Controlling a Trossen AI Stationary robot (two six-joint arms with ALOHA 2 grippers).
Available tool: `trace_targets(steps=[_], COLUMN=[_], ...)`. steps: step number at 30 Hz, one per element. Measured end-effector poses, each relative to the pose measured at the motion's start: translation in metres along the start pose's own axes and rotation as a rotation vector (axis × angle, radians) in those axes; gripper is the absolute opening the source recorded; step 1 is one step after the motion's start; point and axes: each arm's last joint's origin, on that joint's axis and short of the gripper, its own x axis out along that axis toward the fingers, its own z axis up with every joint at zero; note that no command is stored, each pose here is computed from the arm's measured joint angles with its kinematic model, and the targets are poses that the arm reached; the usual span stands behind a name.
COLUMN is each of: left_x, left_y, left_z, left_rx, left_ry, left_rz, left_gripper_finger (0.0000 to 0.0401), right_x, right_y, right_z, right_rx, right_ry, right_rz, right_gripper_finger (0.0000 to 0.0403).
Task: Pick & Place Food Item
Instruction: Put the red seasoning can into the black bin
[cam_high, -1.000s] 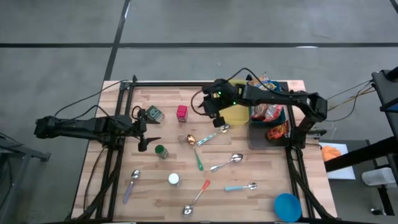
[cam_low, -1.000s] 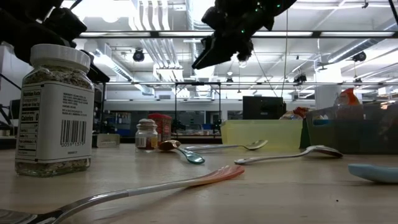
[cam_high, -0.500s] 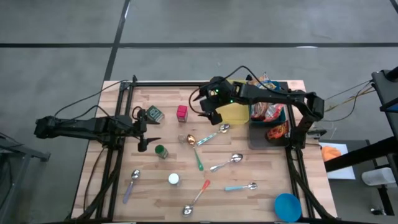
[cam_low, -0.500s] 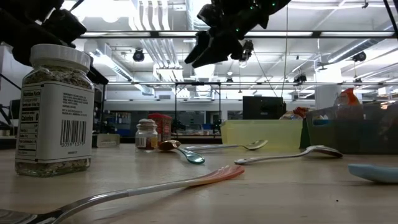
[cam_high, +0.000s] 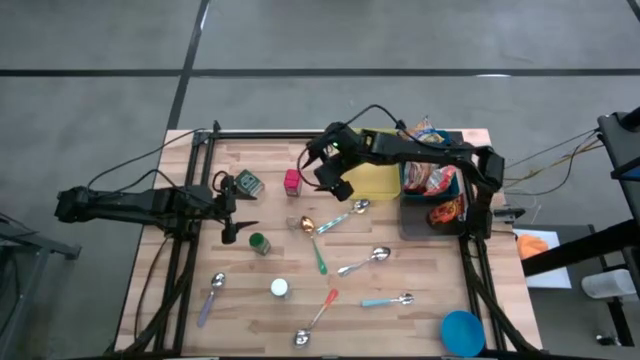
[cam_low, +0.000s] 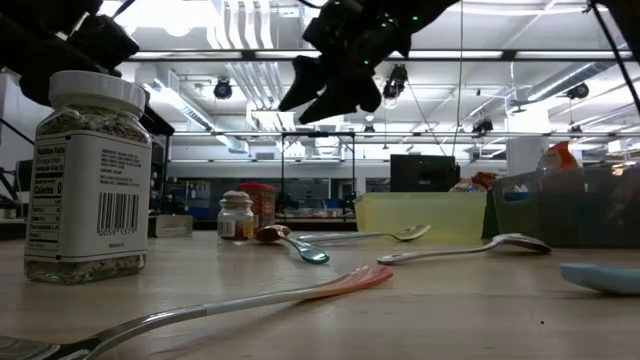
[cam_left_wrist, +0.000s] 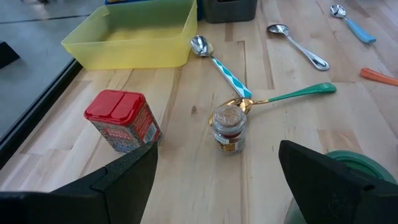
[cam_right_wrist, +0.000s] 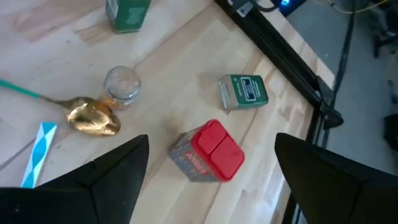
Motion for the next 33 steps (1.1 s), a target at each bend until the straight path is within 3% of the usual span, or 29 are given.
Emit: trace_targets(steps=[6,12,17,21,33], left_x=[0.000,0.000,0.000,0.000,0.000], left_y=[0.000,0.000,0.000,0.000,0.000], left_z=[0.000,-0.001,-0.001,-0.001,-0.002], left_rx=[0.000,0.001,0.002,0.002,0.003], left_ry=[0.002,0.006,0.011,0.014,0.019], left_rz=[0.000,-0.001,-0.001,-0.001,-0.002], left_gripper_finger=[0.0340,0.0340,0.0340,0.0340,0.0340], right_x=[0.017,0.039,0.054,0.070,0.097], right_y=[-0.024,-0.047,-0.055,-0.052,-0.055], right_z=[-0.001,0.000,-0.004,-0.013,-0.024], right_rx=[0.027,-0.029,0.032,0.070,-0.105], right_ry=[0.036,0.042,0.067,0.085,0.062], right_rz=[0.109,0.113,0.142,0.234,0.263], right_gripper_finger=[0.0347,0.0347,0.0347,0.0347,0.0347])
